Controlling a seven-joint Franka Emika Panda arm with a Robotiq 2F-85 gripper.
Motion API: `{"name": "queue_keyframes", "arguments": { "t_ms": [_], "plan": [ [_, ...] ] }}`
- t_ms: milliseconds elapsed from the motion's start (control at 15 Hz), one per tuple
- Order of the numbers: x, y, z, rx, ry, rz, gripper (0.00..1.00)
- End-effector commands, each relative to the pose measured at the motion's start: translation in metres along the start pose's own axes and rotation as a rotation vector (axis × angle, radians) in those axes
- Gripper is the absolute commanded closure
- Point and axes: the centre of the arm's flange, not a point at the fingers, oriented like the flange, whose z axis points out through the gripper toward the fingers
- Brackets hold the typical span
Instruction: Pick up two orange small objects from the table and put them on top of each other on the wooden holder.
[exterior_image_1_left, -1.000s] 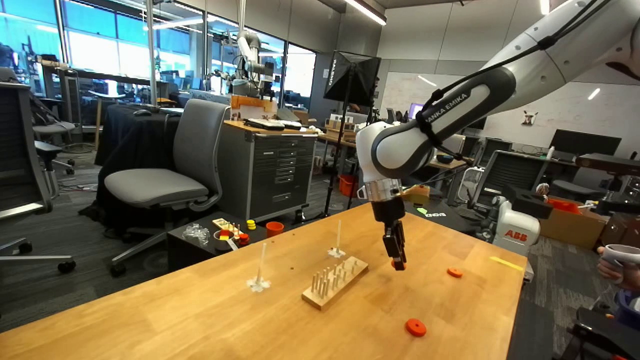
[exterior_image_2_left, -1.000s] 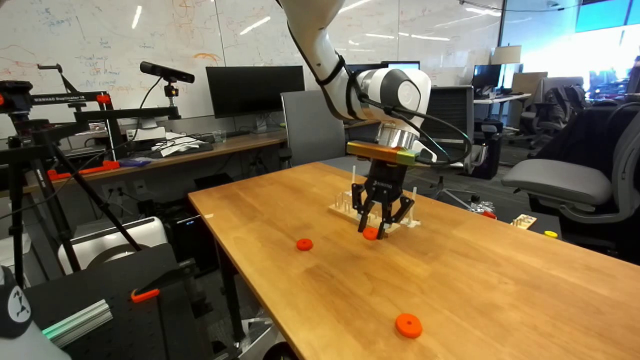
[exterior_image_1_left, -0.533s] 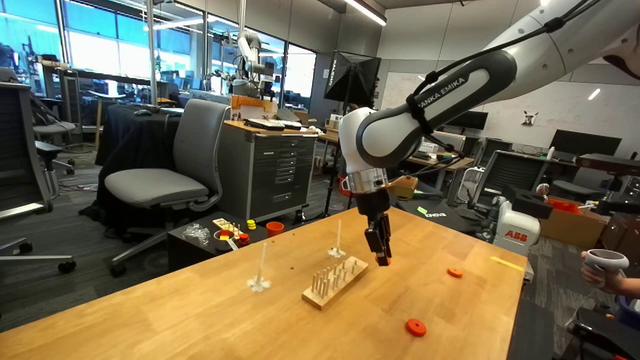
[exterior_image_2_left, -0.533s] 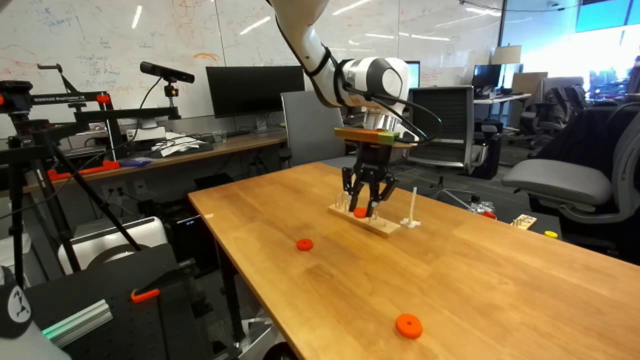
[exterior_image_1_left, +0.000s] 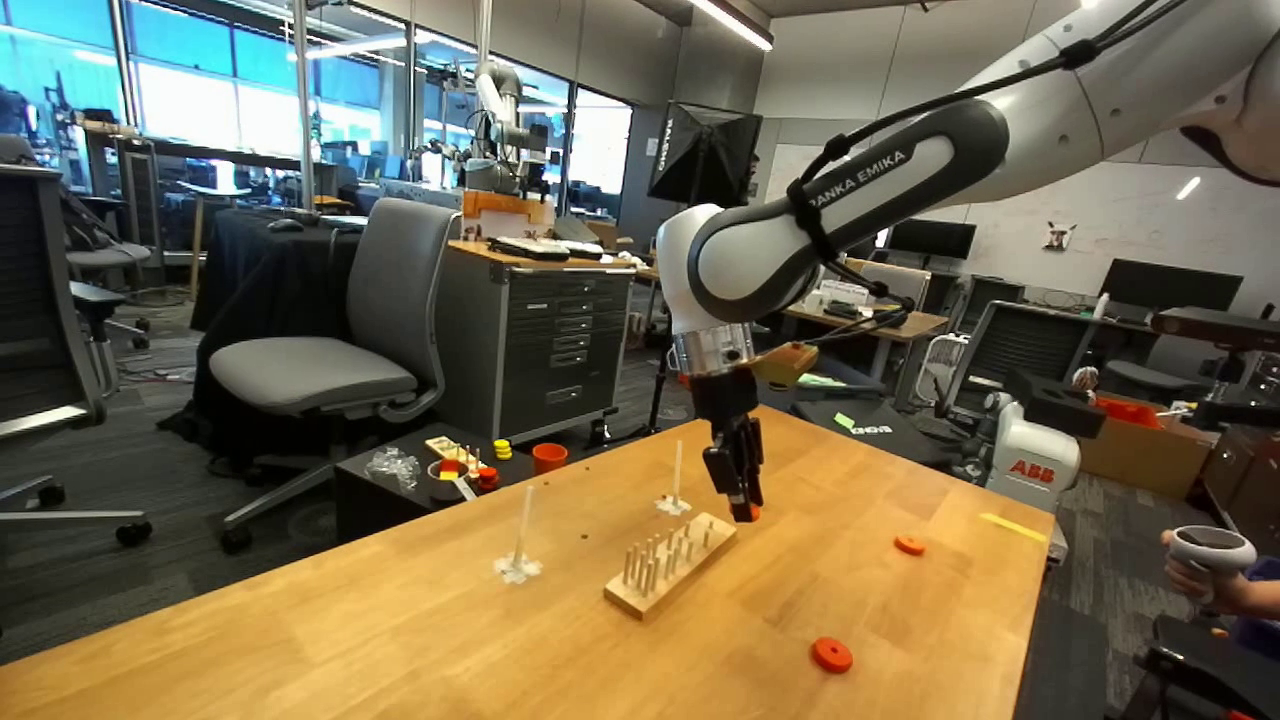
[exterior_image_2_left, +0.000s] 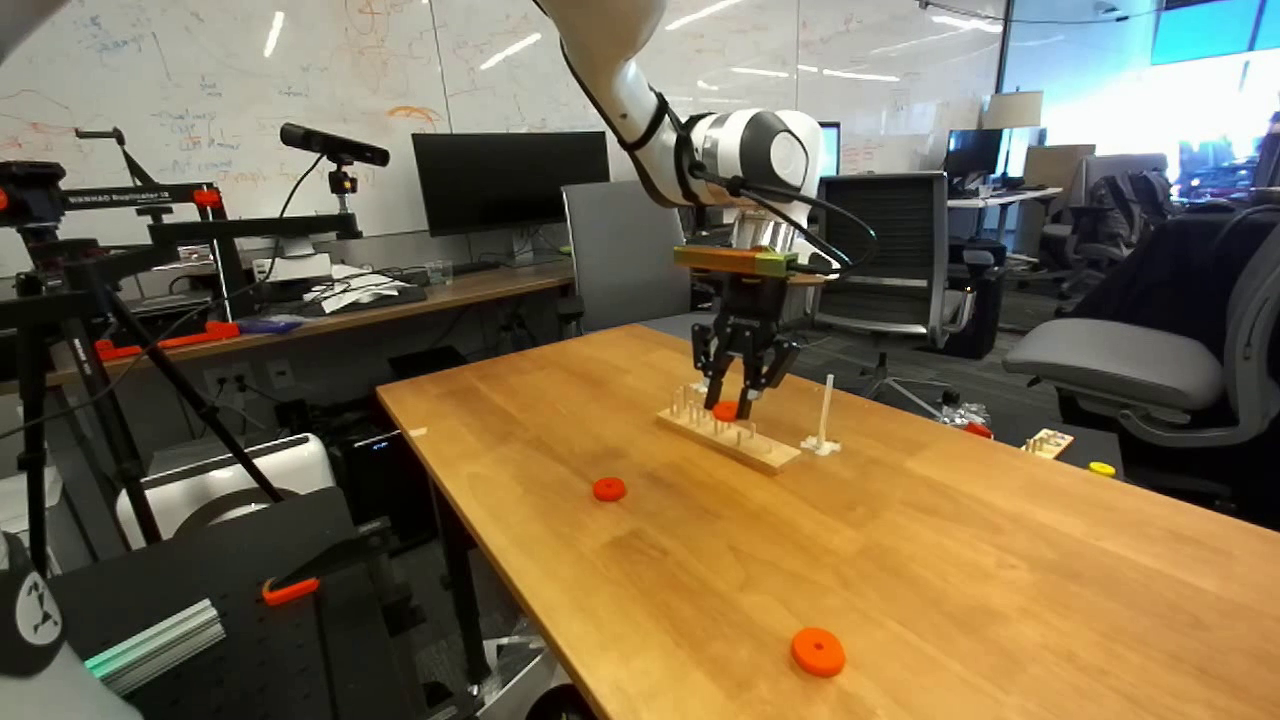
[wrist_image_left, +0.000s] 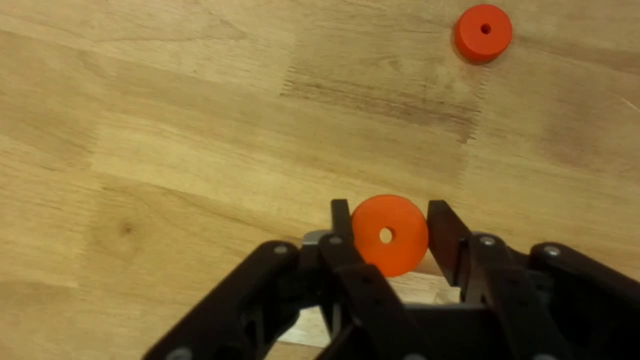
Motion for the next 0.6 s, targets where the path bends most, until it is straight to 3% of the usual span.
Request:
{"name": "queue_keyframes", "arguments": {
  "t_ms": [0, 533],
  "plan": [
    [0.029, 0.002, -0.002, 0.017, -0.03, 0.041, 0.83],
    [0.045, -0.003, 0.008, 0.019, -0.041, 0.053, 0.83]
  ]
}}
